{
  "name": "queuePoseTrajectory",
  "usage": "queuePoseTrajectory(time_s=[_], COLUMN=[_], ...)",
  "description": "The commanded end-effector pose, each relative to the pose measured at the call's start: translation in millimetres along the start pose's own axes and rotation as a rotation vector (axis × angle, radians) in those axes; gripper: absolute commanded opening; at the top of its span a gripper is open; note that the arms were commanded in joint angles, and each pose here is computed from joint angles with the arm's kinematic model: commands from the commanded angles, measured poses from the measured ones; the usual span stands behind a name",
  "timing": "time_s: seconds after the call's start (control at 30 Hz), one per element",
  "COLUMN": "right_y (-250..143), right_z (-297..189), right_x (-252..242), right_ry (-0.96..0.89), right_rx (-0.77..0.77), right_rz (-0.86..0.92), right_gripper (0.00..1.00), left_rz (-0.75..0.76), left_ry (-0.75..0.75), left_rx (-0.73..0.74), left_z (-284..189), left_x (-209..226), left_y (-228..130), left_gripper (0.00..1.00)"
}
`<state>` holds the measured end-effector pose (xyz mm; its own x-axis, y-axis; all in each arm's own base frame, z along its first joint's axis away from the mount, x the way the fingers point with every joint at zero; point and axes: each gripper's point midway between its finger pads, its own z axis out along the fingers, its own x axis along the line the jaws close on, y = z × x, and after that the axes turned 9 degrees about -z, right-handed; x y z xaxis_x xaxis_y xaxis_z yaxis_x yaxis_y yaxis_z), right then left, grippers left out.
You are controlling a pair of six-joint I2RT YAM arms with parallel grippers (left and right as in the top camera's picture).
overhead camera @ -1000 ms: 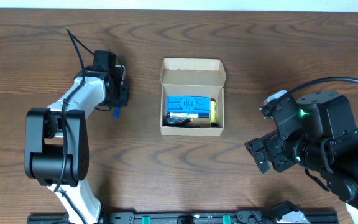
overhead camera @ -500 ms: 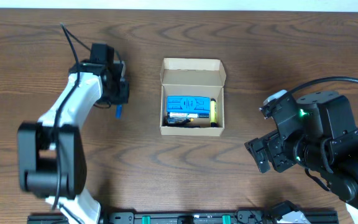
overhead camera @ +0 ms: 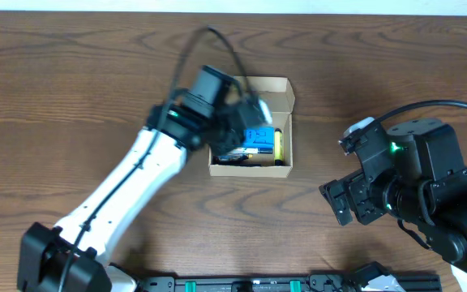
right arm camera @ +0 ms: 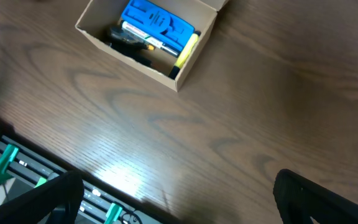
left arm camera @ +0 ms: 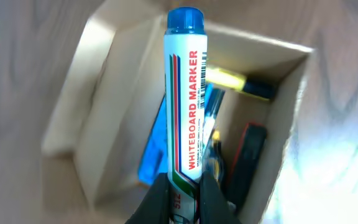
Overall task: Pack container
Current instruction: 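Lower the blue marker into the box and open the left gripper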
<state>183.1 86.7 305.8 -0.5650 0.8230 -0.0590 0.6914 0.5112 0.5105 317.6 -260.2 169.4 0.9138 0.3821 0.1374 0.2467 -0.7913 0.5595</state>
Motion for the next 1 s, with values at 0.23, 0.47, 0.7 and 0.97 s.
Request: queuePoseTrajectory(time_s=[0.23,0.47,0.7,0.97], right_y=[1.9,2.0,1.9,1.9], right_z=[-3.0,-3.0,-3.0,-3.0], right_x=[-2.4,-2.4,-2.4,-2.4], right_ry=[-0.009,-0.009,-0.009,-0.009], right_rx=[-0.01,-0.011,-0.01,-0.01], right_rz=[0.023,0.023,0.023,0.023], right_gripper=[0.99,0.99,0.99,0.99], left_rz=[0.33,0.326,0.259,-0.035], left_ry=[0.044,0.043,0.072,0.186], left_rx=[0.169,0.249,0.273,0.212], left_z=[47.4,66.5,68.6,38.6], left_x=[-6.0,-2.3,1.8,12.3], left_y=[-16.5,-35.0,-39.6,-25.2], left_gripper=[0.06,0.06,0.49,0.59])
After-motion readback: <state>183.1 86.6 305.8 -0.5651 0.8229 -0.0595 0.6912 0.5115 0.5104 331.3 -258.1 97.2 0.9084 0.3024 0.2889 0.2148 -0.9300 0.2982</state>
